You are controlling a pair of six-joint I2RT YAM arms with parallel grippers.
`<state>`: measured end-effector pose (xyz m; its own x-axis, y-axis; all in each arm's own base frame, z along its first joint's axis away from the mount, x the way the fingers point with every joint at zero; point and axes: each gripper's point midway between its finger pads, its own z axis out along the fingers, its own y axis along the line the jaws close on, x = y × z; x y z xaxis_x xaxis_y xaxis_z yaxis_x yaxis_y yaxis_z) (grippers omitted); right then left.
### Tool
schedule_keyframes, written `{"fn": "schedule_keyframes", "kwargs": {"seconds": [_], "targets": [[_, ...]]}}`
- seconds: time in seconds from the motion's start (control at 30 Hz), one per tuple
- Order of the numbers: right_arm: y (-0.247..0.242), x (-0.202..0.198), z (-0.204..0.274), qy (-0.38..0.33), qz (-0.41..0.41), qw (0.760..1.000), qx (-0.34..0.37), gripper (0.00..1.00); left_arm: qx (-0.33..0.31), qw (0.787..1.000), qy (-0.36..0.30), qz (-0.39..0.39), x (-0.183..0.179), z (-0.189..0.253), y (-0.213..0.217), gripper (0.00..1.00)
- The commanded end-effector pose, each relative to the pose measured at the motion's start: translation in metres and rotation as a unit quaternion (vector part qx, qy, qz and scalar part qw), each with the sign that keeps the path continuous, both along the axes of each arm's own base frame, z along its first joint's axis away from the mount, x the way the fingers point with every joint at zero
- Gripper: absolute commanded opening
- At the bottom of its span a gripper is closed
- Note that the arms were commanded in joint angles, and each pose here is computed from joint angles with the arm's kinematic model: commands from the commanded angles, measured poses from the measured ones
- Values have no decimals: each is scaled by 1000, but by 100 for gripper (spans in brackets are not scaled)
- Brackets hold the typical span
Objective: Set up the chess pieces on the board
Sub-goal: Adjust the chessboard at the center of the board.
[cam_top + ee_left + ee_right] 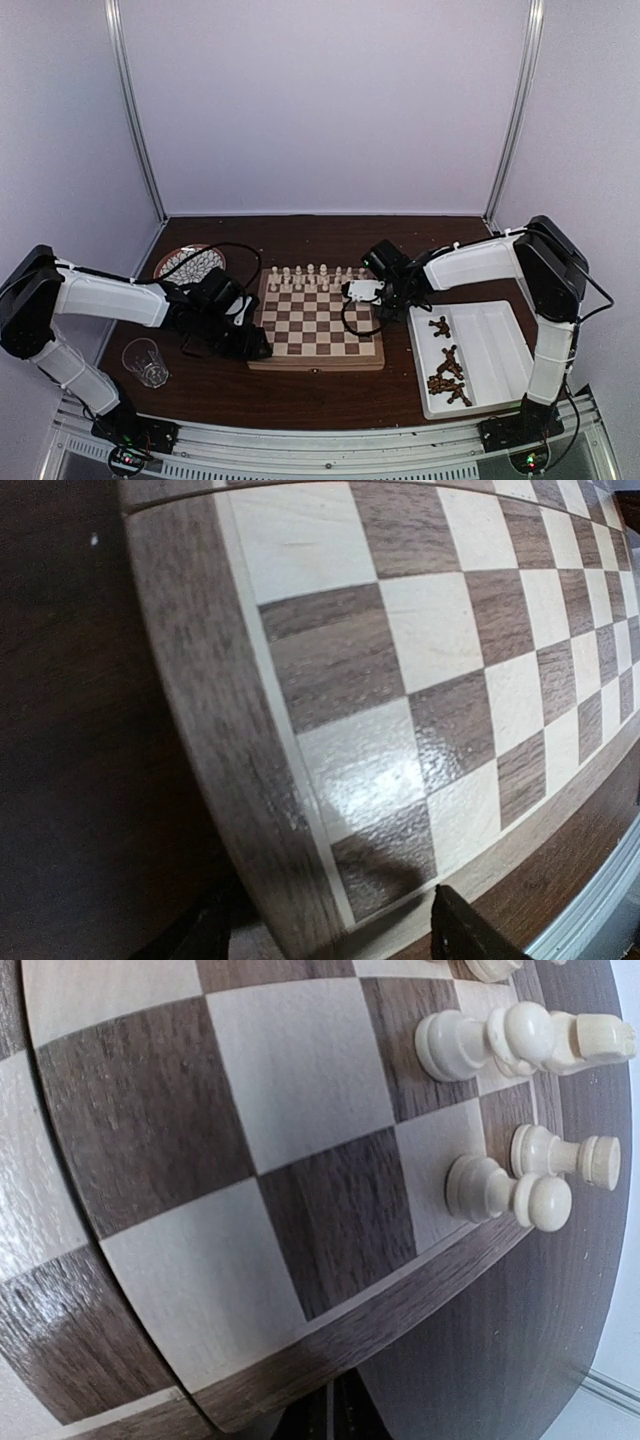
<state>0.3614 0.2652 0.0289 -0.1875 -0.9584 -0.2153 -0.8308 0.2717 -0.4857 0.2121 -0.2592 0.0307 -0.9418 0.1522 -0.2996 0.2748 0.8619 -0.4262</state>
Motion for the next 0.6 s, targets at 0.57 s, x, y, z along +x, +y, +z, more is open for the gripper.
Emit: {"fn": "schedule_keyframes", "kwargs": {"seconds": [0.57], "targets": [[-84, -94, 145, 61, -26, 982, 177, 33, -52, 944, -320, -64, 47, 215, -4, 69]]}}
